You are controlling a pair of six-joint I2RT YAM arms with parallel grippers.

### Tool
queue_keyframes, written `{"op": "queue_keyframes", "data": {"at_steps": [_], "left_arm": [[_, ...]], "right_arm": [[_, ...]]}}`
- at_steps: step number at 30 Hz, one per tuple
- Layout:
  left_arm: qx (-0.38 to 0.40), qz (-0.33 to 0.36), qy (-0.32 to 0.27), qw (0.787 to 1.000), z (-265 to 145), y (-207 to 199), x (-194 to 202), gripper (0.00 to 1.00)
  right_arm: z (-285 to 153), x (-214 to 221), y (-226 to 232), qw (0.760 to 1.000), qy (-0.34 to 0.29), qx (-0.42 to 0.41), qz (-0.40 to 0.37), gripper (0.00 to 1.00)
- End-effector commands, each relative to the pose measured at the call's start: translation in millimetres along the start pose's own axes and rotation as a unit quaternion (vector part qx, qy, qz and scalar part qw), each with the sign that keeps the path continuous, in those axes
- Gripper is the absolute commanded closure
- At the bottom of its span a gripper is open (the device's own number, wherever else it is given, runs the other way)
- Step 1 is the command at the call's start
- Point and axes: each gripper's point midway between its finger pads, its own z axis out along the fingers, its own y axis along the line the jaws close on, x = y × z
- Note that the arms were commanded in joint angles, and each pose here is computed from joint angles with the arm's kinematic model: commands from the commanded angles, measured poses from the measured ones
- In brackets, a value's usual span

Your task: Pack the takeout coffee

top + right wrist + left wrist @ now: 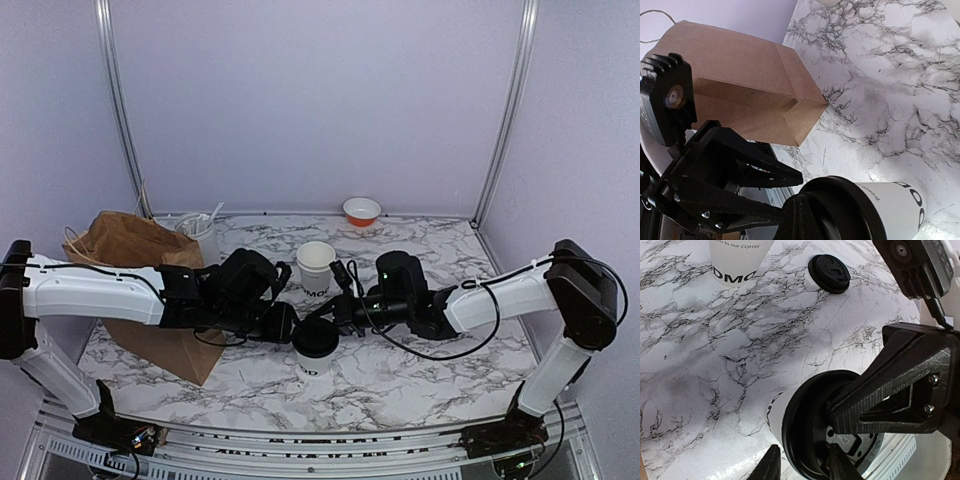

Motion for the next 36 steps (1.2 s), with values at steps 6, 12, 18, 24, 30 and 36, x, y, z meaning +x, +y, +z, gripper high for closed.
{"op": "queue_keyframes", "data": {"at_steps": [6,12,18,24,30,36], "left_arm": [[-0.005,0.004,0.006,1.000,4,0,2,0.67],[-0.005,0.004,0.006,1.000,4,0,2,0.67],[-0.005,0.003,0.005,1.000,4,0,1,0.67],[-0.008,0.002,0.006,1.000,5,1,2,0.67],[-0.008,0.004,0.004,1.000,5,1,1,0.67],[-0.009,0.003,0.006,1.000,6,2,2,0.67]], "right_arm": [[-5,-6,8,1.000,-0.003,-0.003,0.002,1.00],[-21,-30,55,0.997,-0.040,-0.038,-0.050,1.00],[-30,-31,53,0.997,-0.052,-0.012,-0.054,1.00],[0,-21,10,1.000,-0.013,0.023,-0.008,1.00],[8,-5,-32,0.996,0.006,0.075,0.045,1.00],[-5,-20,-11,0.997,-0.024,0.071,0.022,1.00]]}}
